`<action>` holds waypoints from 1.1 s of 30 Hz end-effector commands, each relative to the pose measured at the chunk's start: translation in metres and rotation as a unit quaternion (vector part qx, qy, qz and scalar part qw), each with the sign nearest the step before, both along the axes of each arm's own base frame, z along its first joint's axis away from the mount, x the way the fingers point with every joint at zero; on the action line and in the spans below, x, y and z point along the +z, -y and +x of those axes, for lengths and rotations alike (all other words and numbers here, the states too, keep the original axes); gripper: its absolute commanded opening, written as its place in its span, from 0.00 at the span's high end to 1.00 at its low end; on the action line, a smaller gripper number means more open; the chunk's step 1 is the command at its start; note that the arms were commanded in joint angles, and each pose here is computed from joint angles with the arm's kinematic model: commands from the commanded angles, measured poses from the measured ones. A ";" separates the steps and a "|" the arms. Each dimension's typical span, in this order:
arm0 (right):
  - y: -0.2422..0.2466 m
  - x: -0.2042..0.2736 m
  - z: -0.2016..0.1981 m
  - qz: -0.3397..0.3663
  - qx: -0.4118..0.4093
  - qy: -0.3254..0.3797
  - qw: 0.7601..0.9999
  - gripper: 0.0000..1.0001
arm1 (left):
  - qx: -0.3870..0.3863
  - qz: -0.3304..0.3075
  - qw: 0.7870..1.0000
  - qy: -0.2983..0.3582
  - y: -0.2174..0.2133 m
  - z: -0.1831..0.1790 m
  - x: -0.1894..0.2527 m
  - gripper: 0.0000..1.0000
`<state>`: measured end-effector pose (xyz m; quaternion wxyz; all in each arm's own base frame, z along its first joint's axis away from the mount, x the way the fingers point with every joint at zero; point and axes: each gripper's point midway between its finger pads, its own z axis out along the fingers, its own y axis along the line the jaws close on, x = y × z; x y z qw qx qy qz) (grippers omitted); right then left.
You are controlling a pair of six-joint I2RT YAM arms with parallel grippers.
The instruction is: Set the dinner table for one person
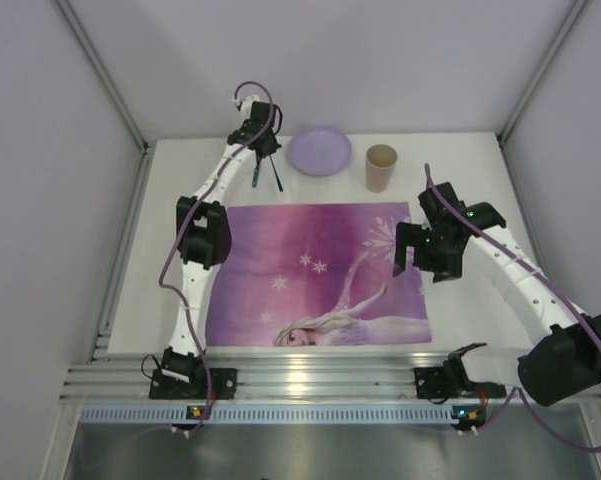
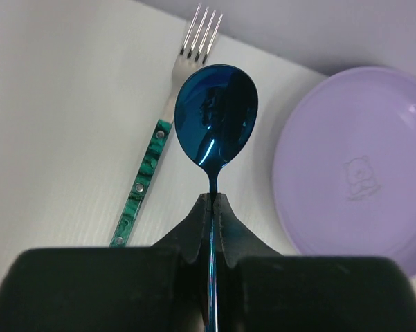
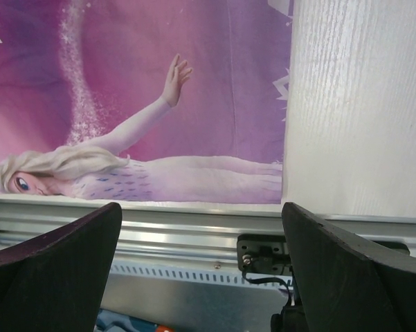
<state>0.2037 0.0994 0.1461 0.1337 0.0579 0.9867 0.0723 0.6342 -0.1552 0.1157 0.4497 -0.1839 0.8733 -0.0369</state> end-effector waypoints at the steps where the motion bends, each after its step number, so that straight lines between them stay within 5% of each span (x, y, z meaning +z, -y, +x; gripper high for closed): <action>1: -0.006 0.011 0.014 0.022 0.003 0.033 0.999 0.00 | -0.004 -0.028 0.988 0.149 -0.002 0.006 0.149 1.00; 6: -0.020 0.023 0.024 0.060 0.016 0.060 0.996 0.00 | -0.006 -0.013 0.984 0.180 -0.014 -0.017 0.200 1.00; 10: -0.047 0.048 0.037 0.131 0.046 0.102 0.985 0.00 | -0.039 -0.032 0.990 0.132 -0.003 -0.046 0.187 1.00; 20: -0.109 0.119 0.075 0.277 0.114 0.200 0.933 0.00 | -0.101 -0.102 0.989 0.026 0.069 -0.192 0.162 1.00; 27: -0.129 0.122 0.082 0.291 0.136 0.206 0.924 0.00 | -0.127 -0.121 0.984 -0.018 0.118 -0.271 0.140 1.00; 33: -0.142 0.103 0.076 0.285 0.141 0.198 0.927 0.07 | -0.146 -0.137 0.980 -0.018 0.148 -0.301 0.151 1.00</action>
